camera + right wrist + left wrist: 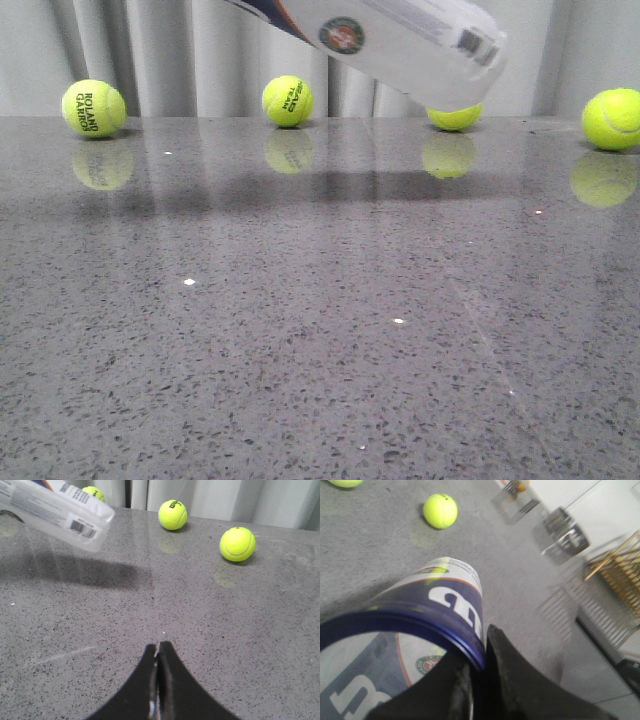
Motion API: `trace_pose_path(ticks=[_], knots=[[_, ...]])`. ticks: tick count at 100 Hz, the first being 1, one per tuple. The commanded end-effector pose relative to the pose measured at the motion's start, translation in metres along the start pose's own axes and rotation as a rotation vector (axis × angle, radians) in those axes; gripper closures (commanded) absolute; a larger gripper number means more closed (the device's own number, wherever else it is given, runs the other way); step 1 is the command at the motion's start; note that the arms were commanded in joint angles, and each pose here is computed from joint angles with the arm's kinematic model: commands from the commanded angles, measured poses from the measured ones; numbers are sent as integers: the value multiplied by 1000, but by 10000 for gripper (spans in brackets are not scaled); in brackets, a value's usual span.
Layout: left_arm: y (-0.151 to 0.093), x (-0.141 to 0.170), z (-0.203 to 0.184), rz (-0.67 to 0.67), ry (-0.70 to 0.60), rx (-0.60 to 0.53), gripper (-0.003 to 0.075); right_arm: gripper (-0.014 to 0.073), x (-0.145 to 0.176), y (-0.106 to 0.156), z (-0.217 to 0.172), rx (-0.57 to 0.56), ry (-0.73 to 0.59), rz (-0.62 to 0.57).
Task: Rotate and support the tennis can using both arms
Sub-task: 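Lift the capped end with the left gripper, tilting the can upward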
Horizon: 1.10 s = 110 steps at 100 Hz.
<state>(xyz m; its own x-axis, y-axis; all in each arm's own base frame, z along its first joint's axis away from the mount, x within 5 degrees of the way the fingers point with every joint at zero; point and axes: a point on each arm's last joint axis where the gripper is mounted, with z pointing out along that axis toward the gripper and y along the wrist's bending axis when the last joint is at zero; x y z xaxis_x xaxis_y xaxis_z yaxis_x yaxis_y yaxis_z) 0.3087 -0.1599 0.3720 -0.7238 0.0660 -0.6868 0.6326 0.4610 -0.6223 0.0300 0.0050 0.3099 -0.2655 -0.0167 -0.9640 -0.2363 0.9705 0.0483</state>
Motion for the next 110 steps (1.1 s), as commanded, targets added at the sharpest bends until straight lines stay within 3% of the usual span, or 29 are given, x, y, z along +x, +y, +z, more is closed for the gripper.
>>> trace_pose_path(ticks=[1,23,49,77,110], knots=[[-34,-15,-24,55,-30,-13,740,663,-13,0,-2,3,-90,-11],[-50,-17,-46,108,106,-142,740,663,-13,0,-2,3,-90,-11],[-51,-11,-65,124,217,-329,740,663,-13,0,-2,3,-90,-11],[-57,0,-52,203,313,-521,740,663,-13,0,-2,3,-90,-11],[-70,10,-16,259,376,-469,740,663,-13,0,-2,3,-90,-11]])
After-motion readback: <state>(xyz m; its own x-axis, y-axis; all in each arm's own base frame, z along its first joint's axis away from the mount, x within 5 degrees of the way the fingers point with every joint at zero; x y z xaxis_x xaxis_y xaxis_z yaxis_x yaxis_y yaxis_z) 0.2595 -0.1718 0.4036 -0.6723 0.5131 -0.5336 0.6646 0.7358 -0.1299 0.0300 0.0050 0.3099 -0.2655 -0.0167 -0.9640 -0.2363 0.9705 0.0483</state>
